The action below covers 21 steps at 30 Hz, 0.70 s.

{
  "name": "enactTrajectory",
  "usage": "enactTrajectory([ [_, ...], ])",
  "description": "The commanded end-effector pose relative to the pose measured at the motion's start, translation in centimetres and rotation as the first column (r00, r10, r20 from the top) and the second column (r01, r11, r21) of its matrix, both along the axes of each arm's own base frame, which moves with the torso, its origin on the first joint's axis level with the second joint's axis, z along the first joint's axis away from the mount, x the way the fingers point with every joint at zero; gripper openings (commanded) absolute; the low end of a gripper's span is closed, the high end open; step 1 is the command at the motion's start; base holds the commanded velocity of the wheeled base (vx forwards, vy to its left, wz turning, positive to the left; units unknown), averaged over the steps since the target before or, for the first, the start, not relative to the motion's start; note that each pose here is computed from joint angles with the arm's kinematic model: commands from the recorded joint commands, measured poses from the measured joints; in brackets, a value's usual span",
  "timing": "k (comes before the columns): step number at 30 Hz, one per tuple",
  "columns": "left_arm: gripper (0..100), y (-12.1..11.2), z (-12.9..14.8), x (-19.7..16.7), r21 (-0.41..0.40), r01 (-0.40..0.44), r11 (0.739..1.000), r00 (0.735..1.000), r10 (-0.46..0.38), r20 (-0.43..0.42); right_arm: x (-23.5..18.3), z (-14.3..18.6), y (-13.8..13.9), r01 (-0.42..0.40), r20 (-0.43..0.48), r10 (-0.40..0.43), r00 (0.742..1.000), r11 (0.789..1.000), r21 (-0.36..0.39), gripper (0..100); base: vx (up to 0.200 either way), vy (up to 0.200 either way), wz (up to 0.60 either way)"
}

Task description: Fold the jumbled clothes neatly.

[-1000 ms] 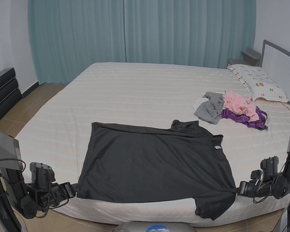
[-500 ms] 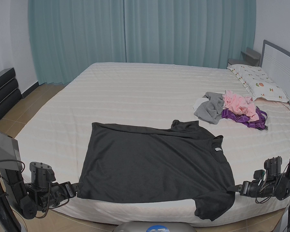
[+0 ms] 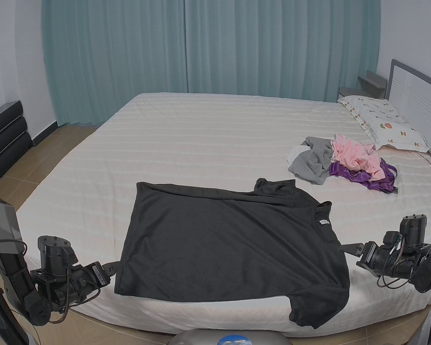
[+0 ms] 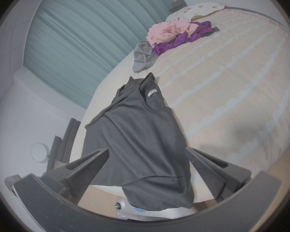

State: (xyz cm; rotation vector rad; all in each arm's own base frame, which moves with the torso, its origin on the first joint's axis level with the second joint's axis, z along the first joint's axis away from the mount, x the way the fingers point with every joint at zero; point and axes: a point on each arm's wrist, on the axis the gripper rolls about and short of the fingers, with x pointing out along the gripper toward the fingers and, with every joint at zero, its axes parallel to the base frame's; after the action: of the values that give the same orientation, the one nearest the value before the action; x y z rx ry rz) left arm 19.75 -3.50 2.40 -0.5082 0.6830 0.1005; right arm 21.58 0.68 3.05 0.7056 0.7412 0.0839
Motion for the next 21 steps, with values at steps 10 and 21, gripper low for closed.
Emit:
enactTrajectory([
  [10, 100, 0.05, 0.24, 0.06, -0.031, -0.020, 0.999, 1.000, 0.020, 0.009, -0.55, 0.98, -0.14, 0.038, 0.024, -0.039, 0.999, 0.998, 0.044, 100, 0.000, 0.200, 0.00],
  [21, 100, -0.14, 0.23, 0.16, -0.050, -0.019, 0.999, 1.000, 0.019, 0.010, -0.46, 1.03, -0.11, 0.036, 0.028, -0.038, 0.999, 0.998, 0.046, 100, 0.000, 0.018, 0.00],
])
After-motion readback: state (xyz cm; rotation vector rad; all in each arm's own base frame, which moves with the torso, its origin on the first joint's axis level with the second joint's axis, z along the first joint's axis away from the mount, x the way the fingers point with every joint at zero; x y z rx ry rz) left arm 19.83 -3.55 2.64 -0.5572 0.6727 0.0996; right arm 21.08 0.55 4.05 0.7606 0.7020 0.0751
